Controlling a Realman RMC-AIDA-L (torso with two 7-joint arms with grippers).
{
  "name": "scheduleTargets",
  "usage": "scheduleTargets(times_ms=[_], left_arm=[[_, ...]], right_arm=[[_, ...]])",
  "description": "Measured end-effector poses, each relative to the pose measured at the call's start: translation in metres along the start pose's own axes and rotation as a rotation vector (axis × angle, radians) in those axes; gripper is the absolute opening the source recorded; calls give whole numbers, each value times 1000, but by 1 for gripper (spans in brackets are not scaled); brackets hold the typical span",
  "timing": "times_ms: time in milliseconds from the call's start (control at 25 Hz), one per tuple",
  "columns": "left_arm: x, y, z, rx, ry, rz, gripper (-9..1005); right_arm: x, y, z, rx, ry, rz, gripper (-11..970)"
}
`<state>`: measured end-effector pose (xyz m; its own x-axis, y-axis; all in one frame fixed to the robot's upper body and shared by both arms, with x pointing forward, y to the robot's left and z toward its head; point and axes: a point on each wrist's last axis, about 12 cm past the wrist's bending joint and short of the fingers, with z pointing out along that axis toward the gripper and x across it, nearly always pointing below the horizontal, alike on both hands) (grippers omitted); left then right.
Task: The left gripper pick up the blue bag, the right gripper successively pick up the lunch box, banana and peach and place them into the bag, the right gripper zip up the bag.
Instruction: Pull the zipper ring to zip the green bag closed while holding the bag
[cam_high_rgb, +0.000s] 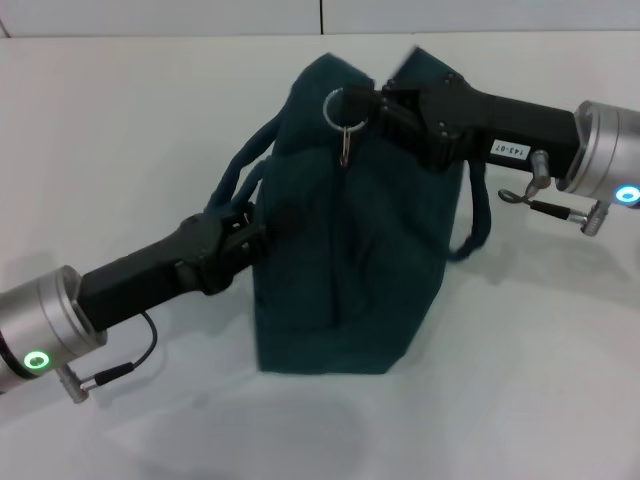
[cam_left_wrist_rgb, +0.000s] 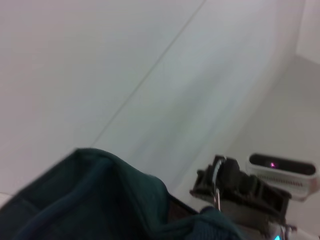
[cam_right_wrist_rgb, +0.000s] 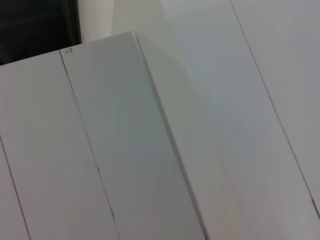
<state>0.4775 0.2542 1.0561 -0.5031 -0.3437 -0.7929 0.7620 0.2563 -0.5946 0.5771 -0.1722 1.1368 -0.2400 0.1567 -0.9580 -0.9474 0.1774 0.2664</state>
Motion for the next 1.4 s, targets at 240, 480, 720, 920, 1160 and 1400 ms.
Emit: scheduleTargets(times_ms=[240,480,720,920,1160,1400], left_arm=[[2,0,5,23,45,15,232],[1,0,5,25,49,18,191],[0,0,7,38,76,31,142],[0,-2,8,57,92,40,113],[1,-2,7,61,98,47,92],[4,-3,5,60,101,52,76]], right_arm=[[-3,-1,1,-1,-4,-2,20],[-5,-2,-1,3,-13,9,21],[-7,-3,-4,13,-22,10,21],[-8,-6,-4,25,-21,10,21],[-9,-9,0,39,-7,13,21],[-5,-12,1,65,14,28,22]])
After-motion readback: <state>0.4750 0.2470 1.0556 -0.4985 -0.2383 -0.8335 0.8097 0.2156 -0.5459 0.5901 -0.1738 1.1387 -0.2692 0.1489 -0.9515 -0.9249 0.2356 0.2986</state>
